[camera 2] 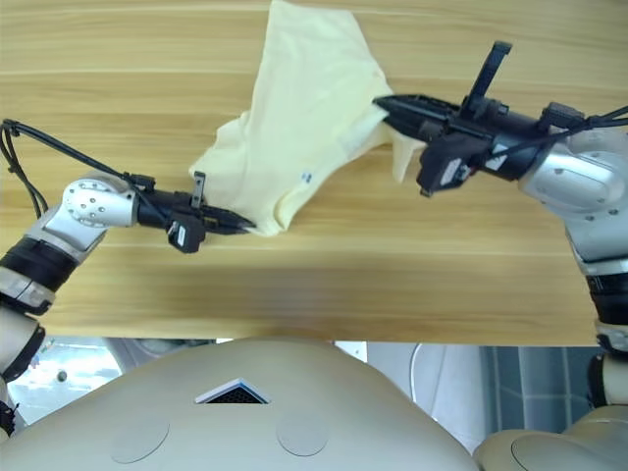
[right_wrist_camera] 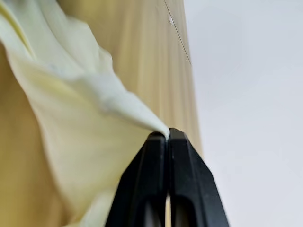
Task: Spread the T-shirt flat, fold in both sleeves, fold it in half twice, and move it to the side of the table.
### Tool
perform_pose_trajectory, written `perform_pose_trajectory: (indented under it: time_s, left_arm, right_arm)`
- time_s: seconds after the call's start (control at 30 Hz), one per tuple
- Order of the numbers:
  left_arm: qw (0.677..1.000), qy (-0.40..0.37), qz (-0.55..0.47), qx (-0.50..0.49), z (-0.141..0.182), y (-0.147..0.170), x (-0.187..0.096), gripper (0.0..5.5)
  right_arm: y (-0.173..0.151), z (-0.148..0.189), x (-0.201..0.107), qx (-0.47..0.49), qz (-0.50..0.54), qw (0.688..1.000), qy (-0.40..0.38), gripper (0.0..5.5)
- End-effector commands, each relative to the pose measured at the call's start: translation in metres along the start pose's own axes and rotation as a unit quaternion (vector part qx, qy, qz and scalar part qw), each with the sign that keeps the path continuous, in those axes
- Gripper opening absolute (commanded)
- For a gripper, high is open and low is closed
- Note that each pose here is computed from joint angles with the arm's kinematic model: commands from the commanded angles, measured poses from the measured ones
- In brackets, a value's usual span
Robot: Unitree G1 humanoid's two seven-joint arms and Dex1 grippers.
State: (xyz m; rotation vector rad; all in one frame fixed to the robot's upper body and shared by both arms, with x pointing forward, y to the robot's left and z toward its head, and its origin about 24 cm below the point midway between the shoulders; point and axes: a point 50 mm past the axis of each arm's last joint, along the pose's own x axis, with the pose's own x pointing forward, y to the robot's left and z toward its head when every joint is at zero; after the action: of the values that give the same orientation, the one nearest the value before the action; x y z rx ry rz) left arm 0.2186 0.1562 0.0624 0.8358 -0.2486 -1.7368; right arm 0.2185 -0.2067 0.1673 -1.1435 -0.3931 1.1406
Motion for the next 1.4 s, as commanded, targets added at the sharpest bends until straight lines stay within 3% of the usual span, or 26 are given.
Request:
perform_pose_trajectory:
  time_s: [0.03,0.17,0.23,0.33,0.43,0.5,0.57,0.67,0.77,0.8,0.87,0.9,0.93,0.97,1.0,1.03,1.07,1.1,1.13,1.17,1.2,1.23,1.27,1.3,1.33,1.4]
  left_arm:
    - [0.999,0.047,-0.008,-0.008,-0.002,0.002,-0.017,0.00]
    - [0.997,0.072,-0.022,-0.011,-0.003,-0.003,-0.023,0.00]
    - [0.999,0.025,-0.018,-0.025,0.014,-0.002,-0.028,0.00]
    - [0.994,-0.108,0.002,-0.034,0.064,0.004,-0.049,0.00]
    - [0.965,-0.262,0.010,-0.012,0.121,0.014,-0.077,0.00]
    - [0.944,-0.329,-0.003,-0.014,0.141,0.015,-0.087,0.00]
    - [0.938,-0.344,-0.013,-0.038,0.140,0.015,-0.090,0.00]
    - [0.964,-0.254,-0.002,-0.077,0.101,0.024,-0.086,0.00]
    - [0.992,-0.072,-0.004,-0.104,0.033,0.058,-0.078,0.00]
    - [0.994,-0.004,-0.003,-0.110,0.013,0.084,-0.078,0.00]
    - [0.982,0.107,0.103,-0.119,0.003,0.170,-0.085,0.00]
    - [0.938,0.182,0.278,-0.094,0.020,0.233,-0.096,0.00]
    - [0.844,0.224,0.487,-0.031,0.062,0.288,-0.123,0.00]
    - [0.698,0.178,0.692,0.047,0.135,0.324,-0.169,0.00]
    - [0.588,0.066,0.803,0.073,0.198,0.331,-0.202,0.00]
    - [0.522,-0.044,0.846,0.100,0.248,0.326,-0.226,0.00]
    - [0.477,-0.076,0.854,0.195,0.290,0.315,-0.237,0.00]
    - [0.457,-0.088,0.835,0.293,0.312,0.306,-0.233,0.00]
    - [0.504,-0.058,0.785,0.356,0.300,0.308,-0.211,0.00]
    - [0.651,0.046,0.668,0.357,0.229,0.314,-0.164,0.00]
    - [0.798,0.155,0.493,0.310,0.134,0.289,-0.112,0.00]
    - [0.908,0.207,0.290,0.220,0.040,0.215,-0.067,0.00]
    - [0.956,0.214,0.097,0.175,-0.011,0.127,-0.035,0.00]
    - [0.981,0.158,0.017,0.109,-0.022,0.064,-0.013,0.00]
    - [0.992,0.100,-0.014,0.075,-0.013,0.029,0.002,0.00]
    - [0.997,0.040,-0.040,0.044,0.008,0.005,0.006,0.00]
  right_arm:
    - [0.031,0.000,-0.004,0.037,0.103,0.994,0.010,0.02]
    - [0.076,-0.009,0.004,0.087,0.196,0.977,0.017,0.02]
    - [0.080,0.009,-0.001,0.128,0.196,0.971,-0.051,0.02]
    - [0.053,0.044,-0.022,0.146,0.136,0.963,-0.179,0.02]
    - [0.018,0.076,-0.050,0.145,0.060,0.935,-0.317,0.02]
    - [0.012,0.084,-0.061,0.141,0.052,0.922,-0.356,0.02]
    - [0.015,0.077,-0.060,0.148,0.073,0.929,-0.332,0.02]
    - [0.020,0.049,-0.045,0.171,0.091,0.948,-0.251,0.02]
    - [0.011,0.012,-0.021,0.200,0.114,0.957,-0.177,0.02]
    - [-0.004,-0.015,-0.004,0.201,0.108,0.967,-0.109,0.02]
    - [-0.083,-0.076,0.037,0.175,-0.034,0.980,0.083,0.02]
    - [-0.150,-0.087,0.048,0.152,-0.181,0.957,0.168,0.02]
    - [-0.220,-0.075,0.034,0.099,-0.370,0.894,0.232,0.02]
    - [-0.285,-0.031,-0.006,0.039,-0.565,0.798,0.208,0.02]
    - [-0.319,0.013,-0.046,-0.031,-0.689,0.703,0.175,0.02]
    - [-0.333,0.056,-0.081,-0.127,-0.767,0.614,0.139,0.02]
    - [-0.331,0.093,-0.104,-0.233,-0.799,0.546,0.097,0.02]
    - [-0.317,0.116,-0.109,-0.330,-0.787,0.517,0.063,0.02]
    - [-0.299,0.115,-0.095,-0.391,-0.733,0.553,0.058,0.02]
    - [-0.271,0.073,-0.054,-0.395,-0.606,0.682,0.110,0.02]
    - [-0.221,0.013,-0.009,-0.335,-0.429,0.822,0.166,0.02]
    - [-0.122,-0.044,0.025,-0.231,-0.182,0.937,0.188,0.02]
    - [-0.025,-0.068,0.031,-0.109,0.017,0.977,0.185,0.02]
    - [0.042,-0.065,0.023,-0.034,0.150,0.976,0.157,0.02]
    - [0.078,-0.050,0.015,0.007,0.220,0.968,0.117,0.02]
    - [0.084,-0.028,0.011,0.028,0.247,0.967,0.059,0.02]
